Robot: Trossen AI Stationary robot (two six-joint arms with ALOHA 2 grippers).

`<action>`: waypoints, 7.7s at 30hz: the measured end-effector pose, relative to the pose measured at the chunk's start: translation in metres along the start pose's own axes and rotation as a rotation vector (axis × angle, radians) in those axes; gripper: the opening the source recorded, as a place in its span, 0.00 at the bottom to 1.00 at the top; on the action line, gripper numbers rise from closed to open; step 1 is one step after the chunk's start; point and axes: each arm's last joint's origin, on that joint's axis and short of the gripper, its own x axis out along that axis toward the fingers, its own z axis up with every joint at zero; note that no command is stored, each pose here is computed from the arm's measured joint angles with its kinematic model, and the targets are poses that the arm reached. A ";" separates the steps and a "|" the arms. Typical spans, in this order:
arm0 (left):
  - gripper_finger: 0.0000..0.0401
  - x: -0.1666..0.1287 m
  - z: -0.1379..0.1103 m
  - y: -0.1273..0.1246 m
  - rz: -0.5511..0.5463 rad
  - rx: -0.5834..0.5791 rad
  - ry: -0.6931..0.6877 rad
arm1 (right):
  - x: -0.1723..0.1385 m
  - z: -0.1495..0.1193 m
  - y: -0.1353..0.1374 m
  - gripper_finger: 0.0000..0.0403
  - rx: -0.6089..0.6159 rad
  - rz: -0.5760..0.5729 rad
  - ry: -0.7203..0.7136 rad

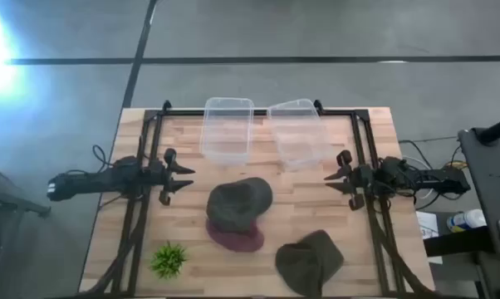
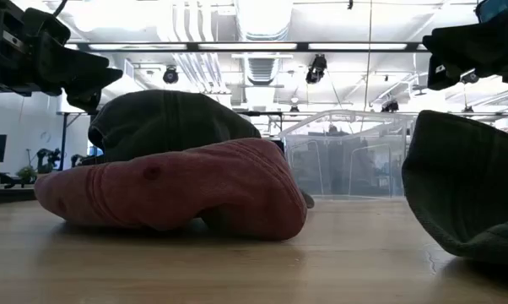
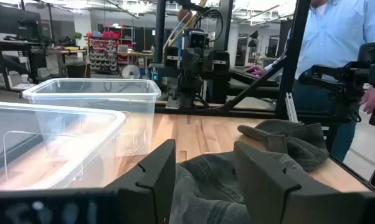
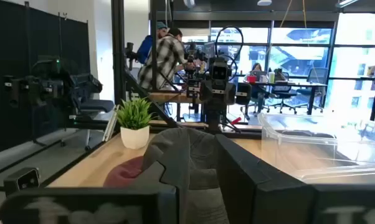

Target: Pick and place caps into container

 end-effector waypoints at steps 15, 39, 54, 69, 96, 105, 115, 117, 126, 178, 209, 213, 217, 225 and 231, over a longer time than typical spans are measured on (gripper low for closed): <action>0.39 0.000 0.000 0.000 0.000 0.000 0.000 | 0.000 0.000 0.000 0.17 0.000 0.000 0.000; 0.39 0.000 0.000 0.000 0.000 0.000 0.000 | 0.000 0.000 0.000 0.17 0.000 0.000 0.000; 0.39 0.000 0.000 0.000 0.000 0.000 0.000 | 0.000 0.000 0.000 0.17 0.000 0.000 0.000; 0.39 0.000 0.000 0.000 0.000 0.000 0.000 | 0.000 0.000 0.000 0.17 -0.162 -0.012 -0.004; 0.39 0.000 0.000 0.000 0.000 0.000 0.000 | 0.000 0.005 -0.001 0.17 0.775 -0.028 -0.064; 0.39 0.000 0.000 0.000 0.000 0.000 0.000 | 0.000 0.005 -0.001 0.17 0.782 -0.028 -0.065; 0.39 0.000 0.000 0.000 0.000 0.000 0.000 | 0.000 0.005 -0.001 0.17 0.782 -0.029 -0.065; 0.39 0.000 0.000 0.000 0.000 0.000 0.000 | 0.000 0.005 -0.001 0.17 0.782 -0.029 -0.065; 0.39 0.000 0.000 0.000 0.000 0.000 0.000 | 0.000 0.005 -0.001 0.17 0.782 -0.030 -0.066; 0.39 -0.001 0.013 0.003 0.034 -1.221 -0.204 | 0.072 0.014 0.003 0.45 1.408 -0.481 0.735; 0.17 0.114 0.081 -0.066 0.087 -0.376 0.804 | 0.180 -0.090 0.032 0.50 1.535 -0.575 0.545; 0.17 0.129 0.070 -0.071 0.084 -0.324 0.917 | 0.193 -0.101 0.037 0.50 1.575 -0.534 0.508; 0.17 0.137 0.057 -0.074 0.059 -0.325 0.973 | 0.211 -0.112 0.040 0.50 1.573 -0.536 0.515; 0.17 0.157 0.014 -0.079 0.004 -0.353 1.041 | 0.223 -0.114 0.038 0.50 1.489 -0.632 0.393; 0.17 0.176 -0.006 -0.085 -0.079 -0.390 1.023 | 0.222 -0.119 0.036 0.50 1.455 -0.750 0.279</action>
